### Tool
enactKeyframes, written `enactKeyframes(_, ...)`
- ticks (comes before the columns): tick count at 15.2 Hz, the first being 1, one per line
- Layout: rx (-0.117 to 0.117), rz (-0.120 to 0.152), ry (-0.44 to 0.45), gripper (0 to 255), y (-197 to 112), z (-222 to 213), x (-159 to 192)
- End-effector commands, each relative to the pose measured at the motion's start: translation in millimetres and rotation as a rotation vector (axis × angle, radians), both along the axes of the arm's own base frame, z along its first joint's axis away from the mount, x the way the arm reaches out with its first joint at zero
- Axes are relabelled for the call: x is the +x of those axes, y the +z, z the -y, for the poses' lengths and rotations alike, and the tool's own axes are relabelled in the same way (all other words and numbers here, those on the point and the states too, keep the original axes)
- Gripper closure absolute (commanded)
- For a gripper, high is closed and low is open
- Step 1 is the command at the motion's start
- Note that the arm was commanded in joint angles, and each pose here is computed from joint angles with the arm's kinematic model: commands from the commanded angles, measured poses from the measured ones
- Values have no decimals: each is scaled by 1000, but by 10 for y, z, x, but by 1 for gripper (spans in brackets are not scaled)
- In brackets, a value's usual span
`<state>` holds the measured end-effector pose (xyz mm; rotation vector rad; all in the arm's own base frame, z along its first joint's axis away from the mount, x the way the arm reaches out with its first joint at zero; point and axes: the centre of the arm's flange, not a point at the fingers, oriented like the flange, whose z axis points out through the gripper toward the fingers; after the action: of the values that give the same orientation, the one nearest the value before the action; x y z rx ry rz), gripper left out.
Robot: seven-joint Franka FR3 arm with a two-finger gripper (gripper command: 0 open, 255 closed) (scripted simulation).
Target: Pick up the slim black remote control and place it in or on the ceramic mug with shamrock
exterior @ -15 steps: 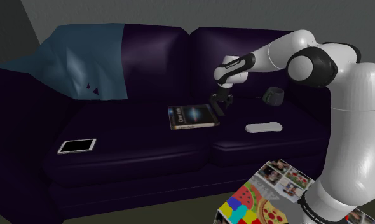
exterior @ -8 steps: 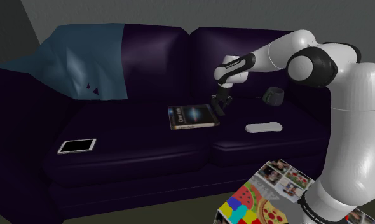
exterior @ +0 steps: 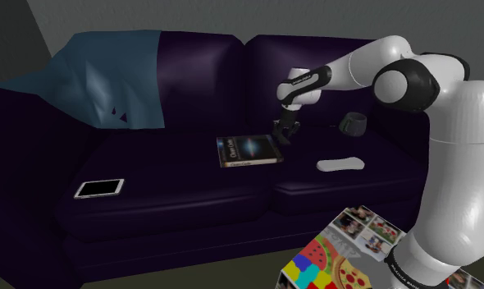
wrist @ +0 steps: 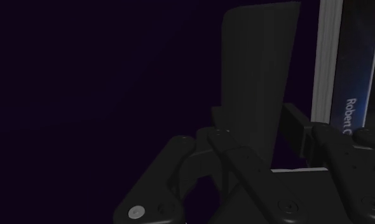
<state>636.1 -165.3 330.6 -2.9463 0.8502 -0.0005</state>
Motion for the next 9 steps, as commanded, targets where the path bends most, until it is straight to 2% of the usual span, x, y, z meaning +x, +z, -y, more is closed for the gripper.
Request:
enactKeyframes(1,0,0,0,255,107,-4,5)
enactKeyframes(9,0,0,0,255,530,-4,5)
